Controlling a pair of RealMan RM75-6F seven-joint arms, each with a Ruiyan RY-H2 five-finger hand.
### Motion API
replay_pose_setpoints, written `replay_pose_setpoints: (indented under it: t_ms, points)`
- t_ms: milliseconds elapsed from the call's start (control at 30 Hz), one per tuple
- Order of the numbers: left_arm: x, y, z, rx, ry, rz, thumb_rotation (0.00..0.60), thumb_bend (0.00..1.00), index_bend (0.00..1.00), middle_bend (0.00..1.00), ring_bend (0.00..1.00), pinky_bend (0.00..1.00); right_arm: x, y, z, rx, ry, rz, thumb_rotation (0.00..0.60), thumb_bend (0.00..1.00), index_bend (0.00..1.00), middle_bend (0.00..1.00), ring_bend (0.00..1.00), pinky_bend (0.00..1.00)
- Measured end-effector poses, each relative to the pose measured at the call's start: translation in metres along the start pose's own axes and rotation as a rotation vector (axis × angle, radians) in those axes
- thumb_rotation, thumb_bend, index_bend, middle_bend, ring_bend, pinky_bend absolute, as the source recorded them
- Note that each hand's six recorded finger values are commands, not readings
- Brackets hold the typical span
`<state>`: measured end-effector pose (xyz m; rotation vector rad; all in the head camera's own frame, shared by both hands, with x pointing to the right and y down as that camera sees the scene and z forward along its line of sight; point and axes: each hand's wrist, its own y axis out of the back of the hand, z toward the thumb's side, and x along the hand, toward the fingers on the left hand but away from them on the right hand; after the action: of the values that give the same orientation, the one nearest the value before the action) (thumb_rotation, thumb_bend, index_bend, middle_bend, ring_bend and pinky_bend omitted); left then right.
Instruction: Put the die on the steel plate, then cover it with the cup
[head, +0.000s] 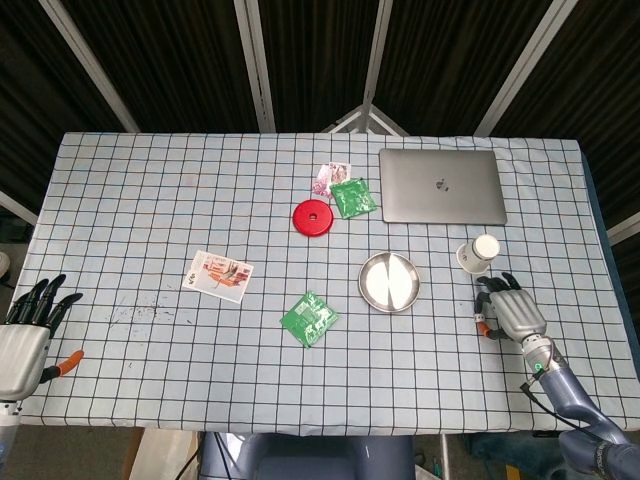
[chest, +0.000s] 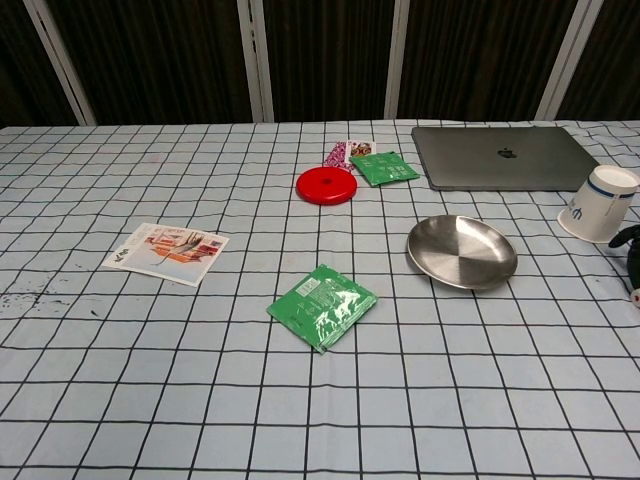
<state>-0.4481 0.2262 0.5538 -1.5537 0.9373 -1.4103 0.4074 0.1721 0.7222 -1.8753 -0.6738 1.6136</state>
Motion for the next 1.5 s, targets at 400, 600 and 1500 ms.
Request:
replay_pose_setpoints:
  t_ms: [400, 600, 1500]
  points:
    - [0.000, 0.000, 0.000, -0.003, -0.001, 0.000, 0.600, 0.26, 0.19, 0.00, 0.00, 0.13, 0.009, 0.018, -0.002, -0.010, 0.009, -0.060, 0.600, 0.40, 0.57, 0.16, 0.16, 0.02]
    - [-0.001, 0.003, -0.002, -0.021, -0.002, 0.005, 0.600, 0.26, 0.19, 0.00, 0.00, 0.13, 0.021, 0.047, 0.000, -0.033, 0.017, -0.144, 0.600, 0.40, 0.57, 0.16, 0.16, 0.02]
    - [0.000, 0.012, -0.011, -0.087, -0.033, -0.002, 0.600, 0.26, 0.19, 0.00, 0.00, 0.13, -0.018, 0.086, 0.148, -0.027, 0.205, -0.141, 0.600, 0.40, 0.57, 0.16, 0.16, 0.02]
